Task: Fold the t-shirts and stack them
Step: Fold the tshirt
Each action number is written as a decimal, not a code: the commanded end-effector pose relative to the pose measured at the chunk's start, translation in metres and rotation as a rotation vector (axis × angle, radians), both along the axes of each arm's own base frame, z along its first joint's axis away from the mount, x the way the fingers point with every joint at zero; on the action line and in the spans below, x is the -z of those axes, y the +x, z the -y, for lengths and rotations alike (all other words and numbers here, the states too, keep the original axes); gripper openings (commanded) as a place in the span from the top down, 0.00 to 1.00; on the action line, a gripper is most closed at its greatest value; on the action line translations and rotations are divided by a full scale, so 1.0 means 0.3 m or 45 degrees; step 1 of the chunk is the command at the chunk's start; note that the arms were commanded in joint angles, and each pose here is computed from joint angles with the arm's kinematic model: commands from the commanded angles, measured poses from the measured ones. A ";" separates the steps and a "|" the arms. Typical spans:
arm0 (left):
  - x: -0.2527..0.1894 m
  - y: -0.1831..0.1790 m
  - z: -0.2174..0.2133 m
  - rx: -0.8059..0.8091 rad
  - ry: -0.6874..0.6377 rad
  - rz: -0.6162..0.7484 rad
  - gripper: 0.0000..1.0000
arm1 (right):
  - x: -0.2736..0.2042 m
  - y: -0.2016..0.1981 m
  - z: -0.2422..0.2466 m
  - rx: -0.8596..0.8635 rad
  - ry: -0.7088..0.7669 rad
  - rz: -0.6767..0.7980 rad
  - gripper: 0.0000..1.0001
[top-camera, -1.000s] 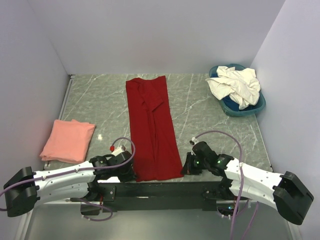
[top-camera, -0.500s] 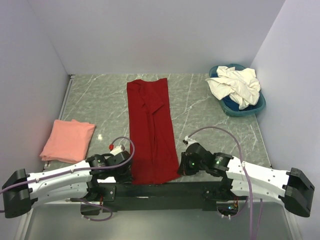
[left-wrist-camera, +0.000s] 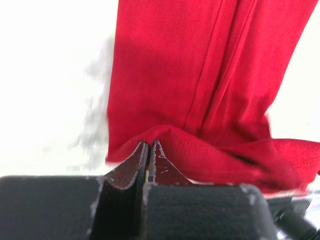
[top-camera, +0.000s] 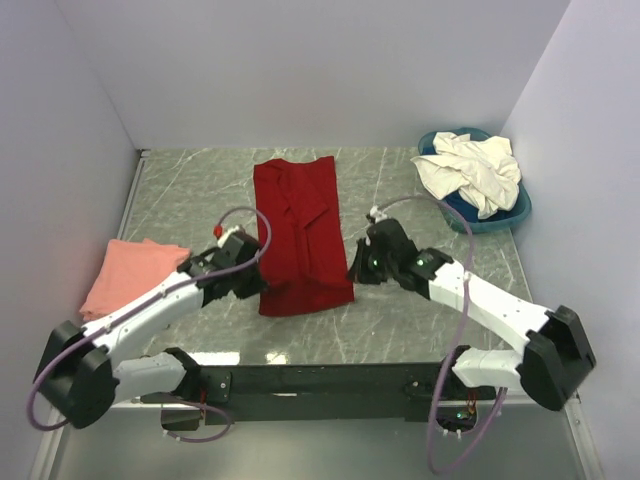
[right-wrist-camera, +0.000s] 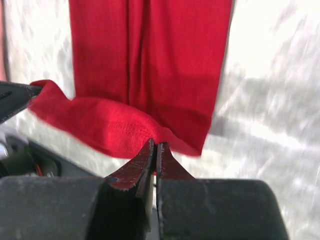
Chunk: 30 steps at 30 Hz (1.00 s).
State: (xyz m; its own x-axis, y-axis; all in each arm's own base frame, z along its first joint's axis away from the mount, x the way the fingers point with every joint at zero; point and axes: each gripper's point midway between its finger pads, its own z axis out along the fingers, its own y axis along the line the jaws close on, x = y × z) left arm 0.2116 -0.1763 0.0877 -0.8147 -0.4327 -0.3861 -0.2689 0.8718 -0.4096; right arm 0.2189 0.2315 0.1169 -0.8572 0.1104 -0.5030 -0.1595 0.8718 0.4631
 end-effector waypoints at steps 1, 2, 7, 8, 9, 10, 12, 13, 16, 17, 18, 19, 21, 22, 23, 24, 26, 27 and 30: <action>-0.098 0.171 0.010 0.019 -0.017 0.170 1.00 | -0.079 0.157 -0.044 0.010 0.040 0.098 1.00; -0.107 0.212 0.013 0.000 -0.020 0.178 1.00 | -0.112 0.213 -0.045 0.039 0.064 0.118 1.00; -0.109 0.411 -0.003 -0.119 -0.053 0.206 1.00 | -0.061 0.368 -0.065 0.083 0.042 0.067 1.00; -0.103 0.435 -0.006 -0.131 -0.053 0.199 1.00 | -0.088 0.412 -0.070 0.097 0.051 0.091 1.00; -0.097 0.463 -0.020 -0.158 -0.054 0.190 1.00 | -0.084 0.438 -0.070 0.103 0.046 0.088 1.00; -0.082 0.497 -0.018 -0.168 -0.045 0.177 1.00 | -0.038 0.462 -0.070 0.111 0.022 0.048 1.00; -0.073 0.541 -0.035 -0.197 -0.035 0.174 1.00 | -0.047 0.523 -0.067 0.130 0.035 0.050 1.00; -0.064 0.559 -0.042 -0.204 -0.027 0.167 1.00 | -0.008 0.538 -0.068 0.130 0.024 0.016 1.00; -0.038 0.614 -0.052 -0.211 -0.011 0.132 1.00 | -0.001 0.596 -0.074 0.133 0.022 0.017 1.00; -0.037 0.622 -0.054 -0.215 -0.011 0.127 1.00 | 0.001 0.601 -0.076 0.130 0.020 0.014 1.00; -0.036 0.635 -0.064 -0.223 -0.012 0.128 1.00 | 0.004 0.606 -0.077 0.127 0.023 0.006 1.00; -0.040 0.648 -0.063 -0.224 -0.021 0.133 1.00 | 0.010 0.620 -0.074 0.134 0.027 0.001 1.00; -0.044 0.667 -0.074 -0.228 -0.022 0.134 1.00 | 0.012 0.631 -0.071 0.141 0.035 -0.007 1.00; -0.056 0.690 -0.074 -0.233 -0.022 0.144 1.00 | 0.010 0.642 -0.070 0.144 0.043 -0.004 1.00; -0.056 0.696 -0.077 -0.234 -0.018 0.142 1.00 | 0.010 0.650 -0.065 0.147 0.041 -0.003 1.00; -0.055 0.702 -0.082 -0.238 -0.014 0.137 1.00 | 0.007 0.657 -0.066 0.147 0.044 0.000 1.00; -0.054 0.727 -0.083 -0.237 -0.020 0.134 1.00 | 0.009 0.684 -0.057 0.156 0.038 -0.003 1.00; -0.051 0.735 -0.082 -0.233 -0.023 0.131 1.00 | 0.036 0.694 -0.054 0.160 0.027 -0.026 1.00; -0.039 0.762 -0.076 -0.208 -0.022 0.113 1.00 | 0.048 0.736 -0.043 0.166 0.028 -0.044 1.00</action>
State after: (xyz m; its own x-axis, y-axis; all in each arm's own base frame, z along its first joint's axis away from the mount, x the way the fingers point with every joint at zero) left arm 0.4273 -0.1515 0.0912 -0.6843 -0.5875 -0.4319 -0.4059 0.7990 -0.4437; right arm 0.4220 0.2495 0.1032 -0.8546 0.2341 -0.4636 -0.0253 0.8729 0.4873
